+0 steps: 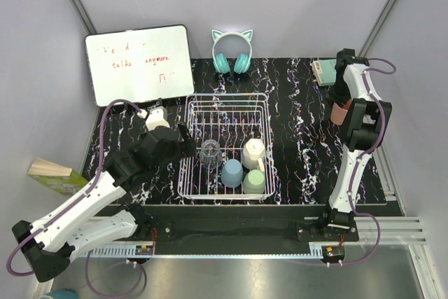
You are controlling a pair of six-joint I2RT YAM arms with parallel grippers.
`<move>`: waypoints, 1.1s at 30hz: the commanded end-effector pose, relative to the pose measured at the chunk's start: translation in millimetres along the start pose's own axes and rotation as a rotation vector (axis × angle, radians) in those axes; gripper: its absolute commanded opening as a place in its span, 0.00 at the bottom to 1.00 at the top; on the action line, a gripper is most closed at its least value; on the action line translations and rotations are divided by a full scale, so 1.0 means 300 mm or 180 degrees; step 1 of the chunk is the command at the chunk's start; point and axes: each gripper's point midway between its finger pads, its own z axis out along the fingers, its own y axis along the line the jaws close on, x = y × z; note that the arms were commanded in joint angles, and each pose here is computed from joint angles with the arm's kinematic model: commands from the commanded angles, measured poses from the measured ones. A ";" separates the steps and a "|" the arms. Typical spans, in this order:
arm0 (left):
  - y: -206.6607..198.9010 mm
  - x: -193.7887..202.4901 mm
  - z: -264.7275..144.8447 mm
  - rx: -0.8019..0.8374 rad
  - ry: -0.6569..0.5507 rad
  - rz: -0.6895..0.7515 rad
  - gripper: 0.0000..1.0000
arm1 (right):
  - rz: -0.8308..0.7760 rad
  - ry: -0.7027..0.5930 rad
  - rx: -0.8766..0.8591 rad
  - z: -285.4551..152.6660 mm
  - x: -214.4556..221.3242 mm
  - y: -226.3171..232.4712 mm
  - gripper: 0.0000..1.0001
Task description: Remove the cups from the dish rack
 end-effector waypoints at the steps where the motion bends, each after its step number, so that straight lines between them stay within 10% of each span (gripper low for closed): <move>1: -0.015 -0.032 -0.012 0.0113 -0.0166 -0.0113 0.99 | 0.0096 -0.0194 -0.0250 -0.111 -0.038 0.007 0.40; 17: -0.014 -0.064 -0.023 0.0104 -0.0272 -0.0039 0.99 | 0.0531 -0.1164 -0.1348 -0.704 -0.185 -0.004 0.62; 26: -0.056 0.019 0.057 0.0140 0.0081 0.0574 0.99 | -0.0245 -0.1403 -0.2761 -1.077 0.265 0.137 0.67; 33: -0.210 0.070 0.017 0.0302 0.0012 0.1025 0.99 | -0.0612 -0.1203 -0.3020 -1.058 0.607 0.087 0.73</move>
